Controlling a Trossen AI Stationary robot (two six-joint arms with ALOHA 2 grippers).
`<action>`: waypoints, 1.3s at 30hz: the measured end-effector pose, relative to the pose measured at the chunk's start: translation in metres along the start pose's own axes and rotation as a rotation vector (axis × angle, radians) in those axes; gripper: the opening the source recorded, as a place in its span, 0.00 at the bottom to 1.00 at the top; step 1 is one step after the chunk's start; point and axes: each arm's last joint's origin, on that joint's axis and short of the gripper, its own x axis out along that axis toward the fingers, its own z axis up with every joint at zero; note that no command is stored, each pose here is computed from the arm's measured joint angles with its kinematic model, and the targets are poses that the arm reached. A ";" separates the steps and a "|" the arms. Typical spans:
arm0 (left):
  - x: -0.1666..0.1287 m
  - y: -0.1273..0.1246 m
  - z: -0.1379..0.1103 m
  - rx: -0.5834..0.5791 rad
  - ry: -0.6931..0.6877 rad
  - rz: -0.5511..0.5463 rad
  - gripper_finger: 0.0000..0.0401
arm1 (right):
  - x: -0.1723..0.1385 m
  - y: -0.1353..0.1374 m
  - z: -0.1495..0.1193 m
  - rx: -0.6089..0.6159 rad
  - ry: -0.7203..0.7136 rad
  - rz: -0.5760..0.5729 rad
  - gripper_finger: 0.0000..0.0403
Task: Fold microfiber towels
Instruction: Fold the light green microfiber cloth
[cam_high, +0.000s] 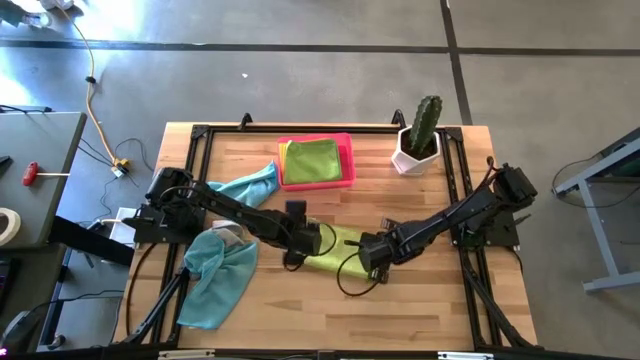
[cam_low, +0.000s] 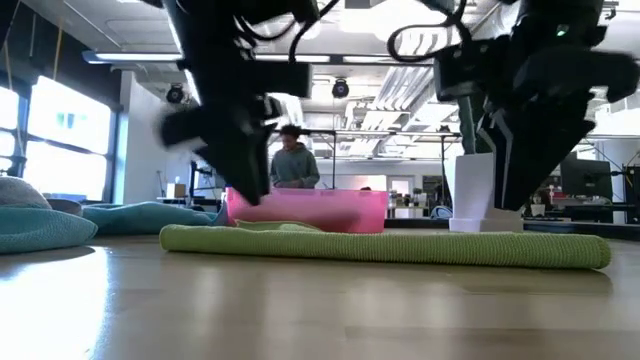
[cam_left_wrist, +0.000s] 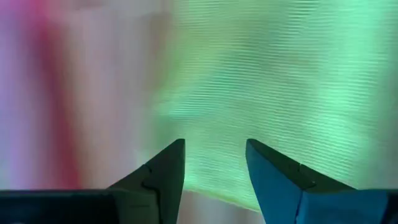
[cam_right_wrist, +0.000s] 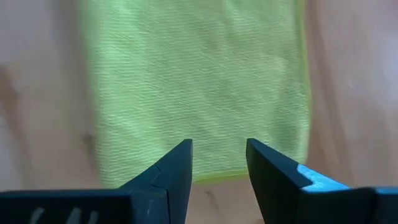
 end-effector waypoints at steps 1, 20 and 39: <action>-0.002 -0.005 0.000 0.019 -0.003 -0.069 0.40 | -0.001 0.003 -0.001 0.006 -0.008 0.004 0.36; 0.005 -0.072 -0.025 -0.271 -0.041 -0.457 0.32 | -0.010 0.035 -0.021 0.006 -0.175 -0.036 0.36; -0.010 -0.074 -0.029 -0.155 -0.001 -0.191 0.32 | 0.009 0.005 -0.036 0.177 -0.149 -0.217 0.36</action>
